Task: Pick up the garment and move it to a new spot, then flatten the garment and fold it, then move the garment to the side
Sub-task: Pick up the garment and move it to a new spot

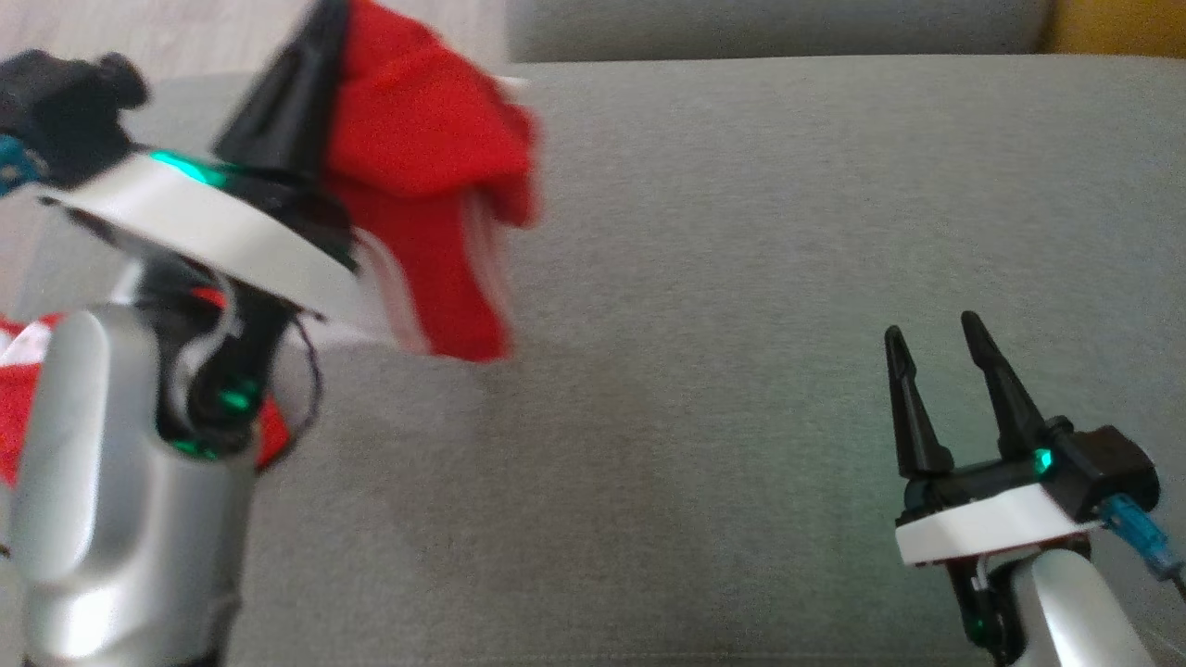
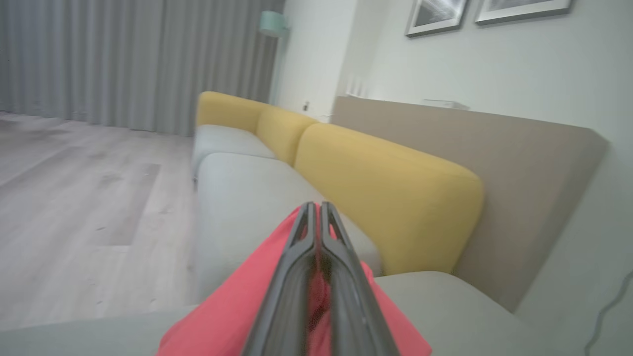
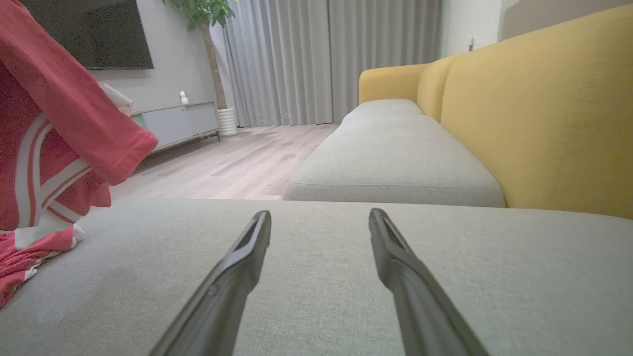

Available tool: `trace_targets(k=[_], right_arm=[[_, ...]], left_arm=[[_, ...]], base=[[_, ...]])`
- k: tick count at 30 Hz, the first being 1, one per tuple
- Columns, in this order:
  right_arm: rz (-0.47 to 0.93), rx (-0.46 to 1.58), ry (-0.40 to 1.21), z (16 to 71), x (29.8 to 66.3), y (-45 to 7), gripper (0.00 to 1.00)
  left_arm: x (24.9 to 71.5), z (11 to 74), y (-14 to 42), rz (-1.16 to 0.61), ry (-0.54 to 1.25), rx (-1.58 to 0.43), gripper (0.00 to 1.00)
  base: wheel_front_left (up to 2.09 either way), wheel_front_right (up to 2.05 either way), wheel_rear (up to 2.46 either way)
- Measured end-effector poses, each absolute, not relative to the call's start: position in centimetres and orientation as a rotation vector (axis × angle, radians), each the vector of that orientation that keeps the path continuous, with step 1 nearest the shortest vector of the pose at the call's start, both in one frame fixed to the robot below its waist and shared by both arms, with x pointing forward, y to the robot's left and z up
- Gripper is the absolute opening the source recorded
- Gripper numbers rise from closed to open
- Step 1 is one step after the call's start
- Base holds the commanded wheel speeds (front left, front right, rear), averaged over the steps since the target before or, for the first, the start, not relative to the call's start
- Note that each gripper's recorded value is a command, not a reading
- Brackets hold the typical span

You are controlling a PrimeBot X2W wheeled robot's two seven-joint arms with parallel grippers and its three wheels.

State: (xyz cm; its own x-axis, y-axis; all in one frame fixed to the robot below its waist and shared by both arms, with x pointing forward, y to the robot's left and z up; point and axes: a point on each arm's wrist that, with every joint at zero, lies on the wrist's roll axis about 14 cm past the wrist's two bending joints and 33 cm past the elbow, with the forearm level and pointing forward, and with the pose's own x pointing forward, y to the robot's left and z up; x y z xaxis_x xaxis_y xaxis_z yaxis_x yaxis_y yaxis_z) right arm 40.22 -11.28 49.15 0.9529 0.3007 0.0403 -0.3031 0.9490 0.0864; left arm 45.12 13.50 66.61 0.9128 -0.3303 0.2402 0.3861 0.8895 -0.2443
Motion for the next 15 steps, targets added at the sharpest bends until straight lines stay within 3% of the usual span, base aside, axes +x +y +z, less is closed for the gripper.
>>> trace_targets(k=[9, 15], right_arm=[[0.192, 0.108, -0.042, 49.7, 37.8, -14.6, 1.0], [0.097, 0.13, -0.063, 50.3, 36.2, -17.0, 1.0]], left_arm=[[40.0, 70.5, 1.3, -0.763, -0.179, -0.406, 0.0], [41.0, 63.7, -3.6, -0.794, 0.013, -0.393, 0.0]], base=[[0.0, 0.0, 0.0], [0.0, 0.0, 0.0]])
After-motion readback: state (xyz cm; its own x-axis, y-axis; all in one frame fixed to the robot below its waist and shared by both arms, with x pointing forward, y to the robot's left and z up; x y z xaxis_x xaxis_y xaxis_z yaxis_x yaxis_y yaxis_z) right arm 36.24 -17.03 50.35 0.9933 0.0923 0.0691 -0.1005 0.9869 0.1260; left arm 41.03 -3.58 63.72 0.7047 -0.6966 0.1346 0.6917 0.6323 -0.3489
